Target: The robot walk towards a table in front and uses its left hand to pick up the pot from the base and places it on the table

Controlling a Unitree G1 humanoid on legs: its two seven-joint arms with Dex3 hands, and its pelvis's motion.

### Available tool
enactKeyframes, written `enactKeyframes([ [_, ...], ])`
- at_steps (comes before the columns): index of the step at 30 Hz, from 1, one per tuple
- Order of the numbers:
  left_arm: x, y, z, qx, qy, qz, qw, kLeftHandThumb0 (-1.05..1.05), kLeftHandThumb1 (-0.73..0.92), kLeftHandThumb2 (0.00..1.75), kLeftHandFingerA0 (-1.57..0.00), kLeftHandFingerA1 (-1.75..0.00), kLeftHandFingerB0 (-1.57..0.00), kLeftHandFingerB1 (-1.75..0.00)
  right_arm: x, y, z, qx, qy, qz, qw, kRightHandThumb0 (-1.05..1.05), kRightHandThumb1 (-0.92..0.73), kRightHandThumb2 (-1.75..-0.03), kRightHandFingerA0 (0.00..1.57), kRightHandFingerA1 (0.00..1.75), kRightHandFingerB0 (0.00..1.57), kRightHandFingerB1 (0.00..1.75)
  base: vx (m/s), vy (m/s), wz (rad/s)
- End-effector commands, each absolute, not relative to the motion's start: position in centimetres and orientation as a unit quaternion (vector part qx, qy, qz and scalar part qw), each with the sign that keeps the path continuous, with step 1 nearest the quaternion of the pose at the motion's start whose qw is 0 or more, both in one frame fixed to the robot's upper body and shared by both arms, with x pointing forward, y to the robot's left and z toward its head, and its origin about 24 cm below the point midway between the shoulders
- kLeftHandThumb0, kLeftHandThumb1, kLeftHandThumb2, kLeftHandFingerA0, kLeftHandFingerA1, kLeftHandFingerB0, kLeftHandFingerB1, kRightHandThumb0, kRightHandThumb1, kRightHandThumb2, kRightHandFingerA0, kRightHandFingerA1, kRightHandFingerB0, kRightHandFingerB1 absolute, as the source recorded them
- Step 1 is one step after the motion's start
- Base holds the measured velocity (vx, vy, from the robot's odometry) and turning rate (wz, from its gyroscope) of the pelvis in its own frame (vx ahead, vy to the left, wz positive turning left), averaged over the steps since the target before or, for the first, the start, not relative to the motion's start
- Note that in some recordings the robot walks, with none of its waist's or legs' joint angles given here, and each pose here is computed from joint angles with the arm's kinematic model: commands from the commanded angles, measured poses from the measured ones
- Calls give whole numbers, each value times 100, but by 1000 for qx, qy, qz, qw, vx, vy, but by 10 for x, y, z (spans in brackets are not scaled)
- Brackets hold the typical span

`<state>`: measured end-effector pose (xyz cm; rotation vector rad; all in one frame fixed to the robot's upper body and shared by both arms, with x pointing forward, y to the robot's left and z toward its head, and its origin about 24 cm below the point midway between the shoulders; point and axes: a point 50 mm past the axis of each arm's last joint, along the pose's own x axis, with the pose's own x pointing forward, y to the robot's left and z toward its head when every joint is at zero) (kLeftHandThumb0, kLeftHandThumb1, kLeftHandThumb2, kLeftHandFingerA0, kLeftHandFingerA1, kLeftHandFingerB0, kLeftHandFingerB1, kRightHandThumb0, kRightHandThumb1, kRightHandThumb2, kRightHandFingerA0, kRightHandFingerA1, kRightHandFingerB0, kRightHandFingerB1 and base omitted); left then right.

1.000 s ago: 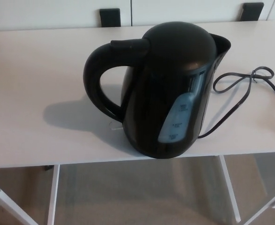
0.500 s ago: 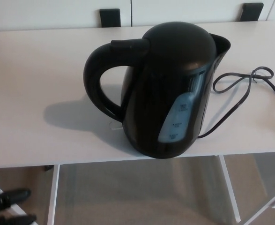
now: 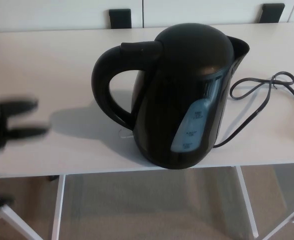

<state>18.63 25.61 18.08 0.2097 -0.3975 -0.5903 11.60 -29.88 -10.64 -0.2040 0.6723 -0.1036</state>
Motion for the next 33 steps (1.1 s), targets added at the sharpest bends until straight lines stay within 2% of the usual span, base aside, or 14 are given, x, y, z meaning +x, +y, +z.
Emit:
enactKeyframes([
  [1, 228, 231, 234, 19, -270, -217, 938, -49, 38, 63, -38, -43, -26, -37, 115, -314, -103, -89, 344, -70, 932, -57, -33, -76, 67, 62, 44, 51, 0, 0, 0],
  [4, 245, 224, 222, 59, -245, -187, 949, -48, 39, 64, -29, -39, -23, -36, 115, -314, -103, -85, 343, -69, 933, -52, -42, -55, 70, 50, 49, 40, 0, 0, 0],
  [5, 255, 219, 214, 80, -227, -175, 955, -24, 28, 85, -9, -51, -9, -50, 116, -314, -103, -87, 343, -68, 933, -58, -34, -76, 65, 60, 40, 50, 0, 0, 0],
  [8, 274, 208, 198, 120, -189, -161, 961, -47, 46, 54, -19, -30, -15, -27, 115, -313, -103, -93, 343, -66, 932, -53, -43, -55, 72, 50, 49, 40, 0, 0, 0],
  [9, 282, 204, 189, 137, -172, -151, 964, -54, 40, 64, -16, -36, -11, -32, 115, -313, -104, -93, 345, -68, 931, -53, -42, -55, 74, 50, 50, 40, 0, 0, 0],
  [10, 289, 199, 180, 150, -156, -142, 966, -59, 40, 66, -15, -37, -10, -33, 115, -312, -105, -94, 346, -68, 931, -58, -33, -76, 69, 61, 45, 51, 0, 0, 0],
  [12, 296, 194, 168, 161, -139, -133, 968, -60, 40, 66, -15, -37, -11, -33, 116, -311, -105, -97, 347, -66, 931, -57, -33, -76, 70, 61, 46, 51, 0, 0, 0],
  [13, 299, 189, 161, 169, -131, -131, 968, -30, 26, 84, 0, -48, 0, -47, 116, -310, -106, -97, 348, -68, 930, -57, -33, -76, 72, 62, 48, 51, 0, 0, 0],
  [15, 303, 184, 153, 180, -124, -132, 967, -29, 27, 84, 0, -48, 0, -47, 117, -310, -106, -98, 348, -70, 930, -54, -42, -55, 77, 52, 56, 40, 0, 0, 0],
  [16, 307, 179, 150, 192, -119, -135, 965, -28, 29, 85, 0, -49, 0, -47, 118, -310, -105, -102, 348, -70, 929, -58, -33, -76, 70, 61, 51, 53, 0, 0, 0],
  [19, 311, 172, 145, 209, -117, -137, 961, -28, 30, 85, 0, -48, 0, -47, 120, -310, -105, -106, 349, -68, 929, -57, -33, -76, 70, 61, 51, 53, 0, 0, 0],
  [20, 312, 168, 142, 210, -117, -138, 961, -50, 47, 55, -19, -31, -16, -27, 120, -310, -105, -109, 349, -68, 928, -57, -33, -76, 71, 61, 50, 52, 0, 0, 0],
  [21, 313, 165, 140, 212, -116, -139, 960, -30, 26, 84, 0, -49, 0, -47, 120, -309, -105, -111, 349, -68, 928, -56, -32, -76, 72, 61, 50, 52, 0, 0, 0],
  [33, 319, 153, 135, 241, -113, -122, 956, -30, 29, 85, -1, -49, 0, -48, 120, -307, -104, -109, 345, -56, 931, -58, -33, -76, 70, 60, 46, 51, 0, 0, 0],
])
